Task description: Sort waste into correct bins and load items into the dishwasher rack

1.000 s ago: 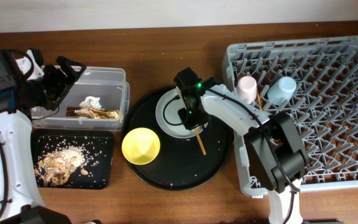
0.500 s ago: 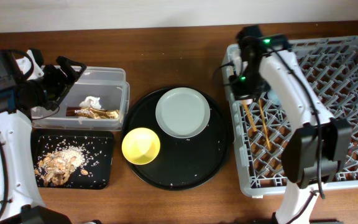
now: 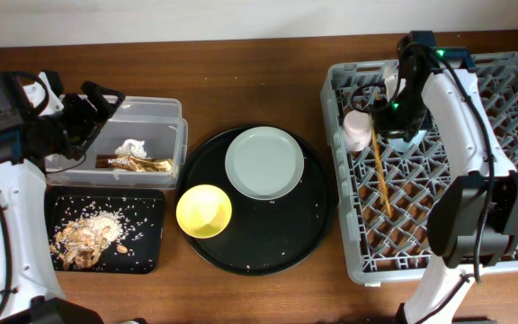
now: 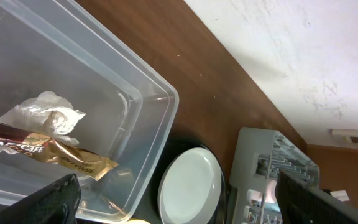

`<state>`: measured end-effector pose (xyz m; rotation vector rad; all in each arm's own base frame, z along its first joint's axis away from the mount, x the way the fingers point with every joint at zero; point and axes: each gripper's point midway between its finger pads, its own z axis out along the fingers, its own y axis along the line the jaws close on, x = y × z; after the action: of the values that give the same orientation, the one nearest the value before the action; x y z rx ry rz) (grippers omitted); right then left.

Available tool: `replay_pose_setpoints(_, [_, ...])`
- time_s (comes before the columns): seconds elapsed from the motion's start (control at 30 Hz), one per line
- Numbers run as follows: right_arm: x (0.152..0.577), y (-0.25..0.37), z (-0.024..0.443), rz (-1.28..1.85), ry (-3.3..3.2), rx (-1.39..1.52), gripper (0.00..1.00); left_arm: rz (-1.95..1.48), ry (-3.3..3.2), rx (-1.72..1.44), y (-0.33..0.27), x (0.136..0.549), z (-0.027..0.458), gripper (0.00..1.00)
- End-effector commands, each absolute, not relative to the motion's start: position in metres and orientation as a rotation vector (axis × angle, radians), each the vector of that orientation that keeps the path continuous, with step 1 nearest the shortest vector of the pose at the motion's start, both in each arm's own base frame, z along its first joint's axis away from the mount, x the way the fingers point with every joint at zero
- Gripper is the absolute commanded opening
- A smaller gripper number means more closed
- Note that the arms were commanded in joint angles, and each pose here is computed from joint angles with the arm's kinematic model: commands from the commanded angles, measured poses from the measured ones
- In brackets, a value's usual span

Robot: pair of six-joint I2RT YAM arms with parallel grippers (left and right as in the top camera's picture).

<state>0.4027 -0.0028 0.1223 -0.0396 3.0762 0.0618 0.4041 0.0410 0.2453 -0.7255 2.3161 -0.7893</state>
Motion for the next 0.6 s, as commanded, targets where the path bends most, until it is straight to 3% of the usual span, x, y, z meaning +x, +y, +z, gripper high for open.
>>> replay_pose_setpoints(0.0, [0.405, -0.004, 0.137, 0.061, 3.034, -0.036, 0.19, -0.793, 2.311, -0.729, 0.042, 0.404, 0.247, 0.99])
replay_pose_setpoints(0.13, [0.401, 0.022, 0.139, 0.278, 3.033, -0.071, 0.19, -0.793, 2.311, -0.729, 0.042, 0.404, 0.247, 0.99])
replay_pose_setpoints(0.2, [0.385, 0.093, 0.166, 0.904, 2.893, -0.326, 0.20, -0.793, 2.310, -0.730, 0.042, 0.404, 0.247, 0.99])
replay_pose_setpoints(0.23, [0.367, 0.130, 0.184, 1.152, 2.801, -0.481, 0.27, -0.794, 2.311, -0.729, 0.042, 0.404, 0.247, 0.99])
replay_pose_setpoints(0.27, [0.356, 0.150, 0.186, 1.184, 2.812, -0.557, 0.29, -0.793, 2.311, -0.729, 0.042, 0.404, 0.247, 0.99])
replay_pose_setpoints(0.37, [0.316, 0.227, 0.186, 1.212, 2.795, -0.894, 0.38, -0.793, 2.311, -0.729, 0.042, 0.404, 0.247, 0.99])
replay_pose_setpoints(0.47, [0.263, 0.318, 0.183, 1.180, 2.736, -1.192, 0.40, -0.793, 2.310, -0.730, 0.042, 0.404, 0.247, 0.99])
replay_pose_setpoints(0.5, [0.259, 0.331, 0.177, 1.098, 2.768, -1.179, 0.40, -0.793, 2.311, -0.729, 0.042, 0.404, 0.247, 0.99])
replay_pose_setpoints(0.57, [0.263, 0.350, 0.151, 0.603, 2.849, -1.013, 0.42, -0.793, 2.311, -0.729, 0.042, 0.404, 0.247, 0.99])
